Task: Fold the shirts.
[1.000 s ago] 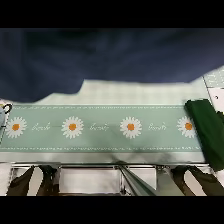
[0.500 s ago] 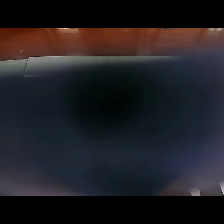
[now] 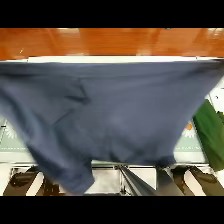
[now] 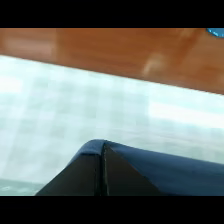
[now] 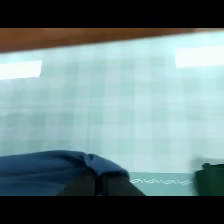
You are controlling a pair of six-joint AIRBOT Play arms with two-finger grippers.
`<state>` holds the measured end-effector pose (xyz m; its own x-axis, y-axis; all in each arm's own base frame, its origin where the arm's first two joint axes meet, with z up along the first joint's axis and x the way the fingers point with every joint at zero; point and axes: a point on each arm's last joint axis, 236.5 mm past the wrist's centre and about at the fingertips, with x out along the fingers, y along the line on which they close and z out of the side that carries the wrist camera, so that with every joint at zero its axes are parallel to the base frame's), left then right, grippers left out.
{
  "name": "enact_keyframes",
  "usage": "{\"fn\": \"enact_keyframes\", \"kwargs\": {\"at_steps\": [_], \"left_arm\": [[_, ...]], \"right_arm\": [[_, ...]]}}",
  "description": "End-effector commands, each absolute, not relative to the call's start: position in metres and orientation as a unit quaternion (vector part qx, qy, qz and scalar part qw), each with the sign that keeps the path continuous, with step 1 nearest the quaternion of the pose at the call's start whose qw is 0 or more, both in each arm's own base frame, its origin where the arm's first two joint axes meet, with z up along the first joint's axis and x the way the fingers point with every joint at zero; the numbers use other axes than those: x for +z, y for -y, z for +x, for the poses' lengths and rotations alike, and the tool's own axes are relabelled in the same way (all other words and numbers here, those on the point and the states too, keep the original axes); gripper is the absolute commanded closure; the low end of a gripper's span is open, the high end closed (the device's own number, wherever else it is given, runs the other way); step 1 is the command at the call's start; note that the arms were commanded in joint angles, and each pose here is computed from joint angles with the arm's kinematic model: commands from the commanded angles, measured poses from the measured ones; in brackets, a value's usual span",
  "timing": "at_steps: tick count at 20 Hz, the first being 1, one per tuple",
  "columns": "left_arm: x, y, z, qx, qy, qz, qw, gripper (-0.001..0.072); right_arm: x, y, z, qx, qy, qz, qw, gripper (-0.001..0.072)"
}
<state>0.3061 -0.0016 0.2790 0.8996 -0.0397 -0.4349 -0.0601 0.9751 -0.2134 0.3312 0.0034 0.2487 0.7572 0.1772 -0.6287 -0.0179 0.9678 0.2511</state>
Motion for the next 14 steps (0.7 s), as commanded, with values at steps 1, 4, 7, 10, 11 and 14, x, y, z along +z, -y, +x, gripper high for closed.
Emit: {"fn": "enact_keyframes", "kwargs": {"at_steps": [1, 4, 7, 10, 11, 14], "left_arm": [[0.198, -0.006, 0.418, 0.014, -0.235, -0.159, 0.959, 0.0693], [0.122, -0.017, 0.508, 0.031, -0.292, -0.165, 0.942, 0.0693], [0.058, -0.017, 0.569, 0.032, -0.352, -0.170, 0.920, 0.0693], [0.028, -0.010, 0.608, 0.024, -0.376, -0.171, 0.911, 0.0693], [0.022, -0.009, 0.612, 0.022, -0.387, -0.171, 0.906, 0.0693], [0.010, -0.005, 0.607, 0.015, -0.415, -0.164, 0.895, 0.0692]], "right_arm": [[0.154, 0.001, 0.428, 0.082, -0.393, 0.170, 0.900, 0.0685], [0.079, 0.001, 0.498, 0.107, -0.425, 0.217, 0.872, 0.0685], [0.030, 0.001, 0.556, 0.122, -0.434, 0.268, 0.852, 0.0685], [0.006, 0.005, 0.594, 0.118, -0.422, 0.284, 0.853, 0.0685], [0.001, 0.006, 0.601, 0.118, -0.422, 0.284, 0.853, 0.0685], [-0.007, 0.004, 0.604, 0.119, -0.429, 0.270, 0.854, 0.0685]]}}
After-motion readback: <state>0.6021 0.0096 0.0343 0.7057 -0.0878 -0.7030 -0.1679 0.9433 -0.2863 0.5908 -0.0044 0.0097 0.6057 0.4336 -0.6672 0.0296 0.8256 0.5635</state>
